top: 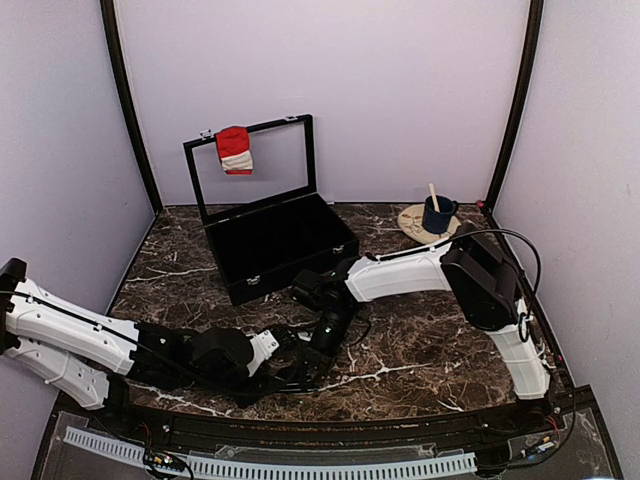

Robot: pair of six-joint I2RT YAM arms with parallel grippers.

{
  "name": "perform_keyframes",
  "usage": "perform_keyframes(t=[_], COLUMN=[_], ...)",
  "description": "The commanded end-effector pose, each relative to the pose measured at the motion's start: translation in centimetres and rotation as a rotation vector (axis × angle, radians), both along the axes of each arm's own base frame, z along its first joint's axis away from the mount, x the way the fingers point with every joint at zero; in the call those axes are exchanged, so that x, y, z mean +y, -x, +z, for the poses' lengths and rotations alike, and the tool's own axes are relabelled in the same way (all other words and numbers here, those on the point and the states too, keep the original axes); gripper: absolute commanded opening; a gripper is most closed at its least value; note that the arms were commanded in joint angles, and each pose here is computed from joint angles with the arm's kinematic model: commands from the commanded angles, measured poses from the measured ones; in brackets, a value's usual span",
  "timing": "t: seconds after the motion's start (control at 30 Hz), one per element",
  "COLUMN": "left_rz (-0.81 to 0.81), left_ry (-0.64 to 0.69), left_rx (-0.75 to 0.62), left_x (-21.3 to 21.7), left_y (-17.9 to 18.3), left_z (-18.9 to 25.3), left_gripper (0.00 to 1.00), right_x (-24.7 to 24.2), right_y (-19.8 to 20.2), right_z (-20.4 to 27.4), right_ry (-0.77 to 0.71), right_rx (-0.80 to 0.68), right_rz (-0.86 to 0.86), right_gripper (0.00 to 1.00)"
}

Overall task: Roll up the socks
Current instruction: Roll the sock at the corner of the board.

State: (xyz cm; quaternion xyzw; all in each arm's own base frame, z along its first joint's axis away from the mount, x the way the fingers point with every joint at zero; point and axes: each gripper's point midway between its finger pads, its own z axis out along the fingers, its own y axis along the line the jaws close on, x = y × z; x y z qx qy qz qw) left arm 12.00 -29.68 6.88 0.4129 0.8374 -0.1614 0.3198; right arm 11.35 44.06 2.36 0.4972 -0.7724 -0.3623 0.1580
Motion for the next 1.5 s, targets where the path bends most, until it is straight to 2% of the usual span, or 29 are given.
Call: perform_keyframes(t=[0.0,0.47,0.67,0.83,1.23,1.3,1.4,1.47], left_rz=[-0.095,-0.210,-0.232,-0.236,-0.205,-0.211,-0.213,-0.210], left_ry=[-0.006,-0.105,-0.128,-0.154,-0.216,-0.228,-0.235,-0.241], left_rx=[-0.021,-0.021,-0.017,-0.005,-0.034,-0.031,-0.024,-0.020], left_x=[-1.9,-3.1,-3.3,-3.1,-2.7,-2.7,-2.5,-2.4], left_y=[0.5,1.1,1.2,1.3,0.4,0.5,0.6,0.6], left_z=[0.6,-1.4,-1.9,-2.7,-3.5,-3.8,-4.0,-4.3], left_gripper=[0.43,0.44,0.39,0.36,0.35,0.32,0.21,0.19], right_x=[-1.1,-1.2,-1.2,-1.3,-1.2,-1.3,-1.3,-1.3], right_y=[-0.5,-0.5,-0.6,-0.6,-0.6,-0.5,-0.5,-0.5], right_z=[-2.2,-2.2,-2.2,-2.2,-2.0,-2.0,-2.0,-2.0], right_ry=[0.086,0.087,0.085,0.084,0.076,0.078,0.076,0.077], right_rx=[-0.006,0.006,0.008,0.011,0.019,0.021,0.019,0.021], right_rz=[-0.010,-0.009,-0.009,-0.011,-0.009,-0.008,-0.009,-0.009], right_gripper=[0.00,0.00,0.00,0.00,0.00,0.00,0.00,0.00])
